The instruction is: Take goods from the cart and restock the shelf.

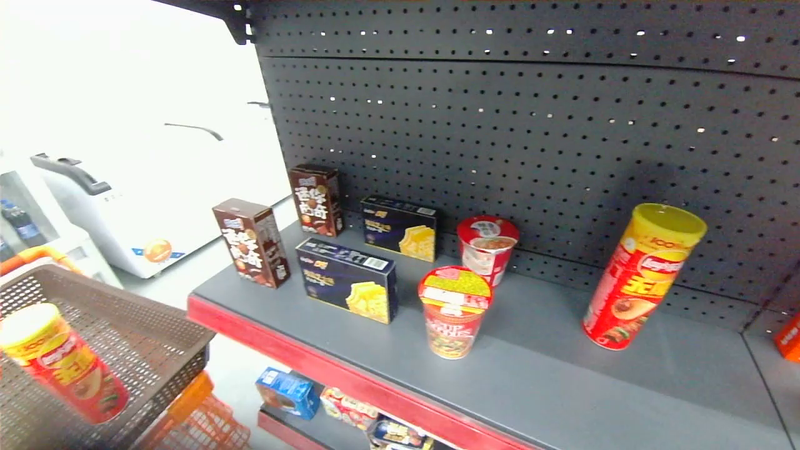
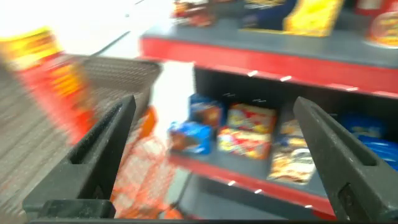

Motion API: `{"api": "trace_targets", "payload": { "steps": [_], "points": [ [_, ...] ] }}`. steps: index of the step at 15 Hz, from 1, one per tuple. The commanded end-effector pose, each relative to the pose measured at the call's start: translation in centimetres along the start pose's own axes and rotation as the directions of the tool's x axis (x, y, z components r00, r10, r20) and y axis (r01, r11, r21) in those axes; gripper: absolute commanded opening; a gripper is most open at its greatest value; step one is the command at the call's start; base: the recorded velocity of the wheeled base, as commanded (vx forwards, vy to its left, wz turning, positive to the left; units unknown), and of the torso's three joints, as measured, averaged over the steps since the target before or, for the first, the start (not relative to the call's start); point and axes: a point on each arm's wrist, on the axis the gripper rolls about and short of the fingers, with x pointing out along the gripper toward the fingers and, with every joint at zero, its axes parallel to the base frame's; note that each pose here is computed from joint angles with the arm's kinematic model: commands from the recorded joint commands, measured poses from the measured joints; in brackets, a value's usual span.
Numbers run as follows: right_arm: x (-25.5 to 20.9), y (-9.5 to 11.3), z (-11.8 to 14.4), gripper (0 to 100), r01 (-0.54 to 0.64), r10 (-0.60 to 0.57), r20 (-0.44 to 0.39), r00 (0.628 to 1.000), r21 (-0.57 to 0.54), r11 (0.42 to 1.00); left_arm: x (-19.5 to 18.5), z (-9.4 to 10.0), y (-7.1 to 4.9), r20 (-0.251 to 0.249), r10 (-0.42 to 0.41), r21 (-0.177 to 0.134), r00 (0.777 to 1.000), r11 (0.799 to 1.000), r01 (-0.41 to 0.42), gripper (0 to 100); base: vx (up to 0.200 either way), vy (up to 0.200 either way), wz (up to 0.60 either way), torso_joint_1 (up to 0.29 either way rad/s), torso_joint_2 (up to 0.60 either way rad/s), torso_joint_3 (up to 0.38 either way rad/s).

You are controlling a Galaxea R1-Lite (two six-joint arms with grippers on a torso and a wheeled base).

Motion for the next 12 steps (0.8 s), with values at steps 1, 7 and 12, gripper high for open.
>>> {"api": "trace_targets", "payload": {
  "steps": [1,7,12],
  "points": [
    [0.01,0.00,0.01,100,-0.001,0.001,-0.001,1.000,0.000,1.000,0.00,0.00,0.00,0.000,0.000,0.000,1.000,1.000,0.000,100,0.000,0.000,0.60,0.002,0.00,-0.002],
    [0.01,0.00,0.01,100,-0.001,0.001,-0.001,1.000,0.002,1.000,0.00,0.01,0.00,0.002,0.002,0.001,1.000,1.000,-0.002,100,0.000,0.000,0.60,0.001,0.00,0.001],
    [0.01,0.00,0.01,100,-0.001,0.001,-0.001,1.000,0.005,1.000,0.00,0.01,0.00,0.002,-0.003,0.008,1.000,1.000,0.003,100,0.000,0.000,0.00,0.000,0.00,0.000]
  ]
}}
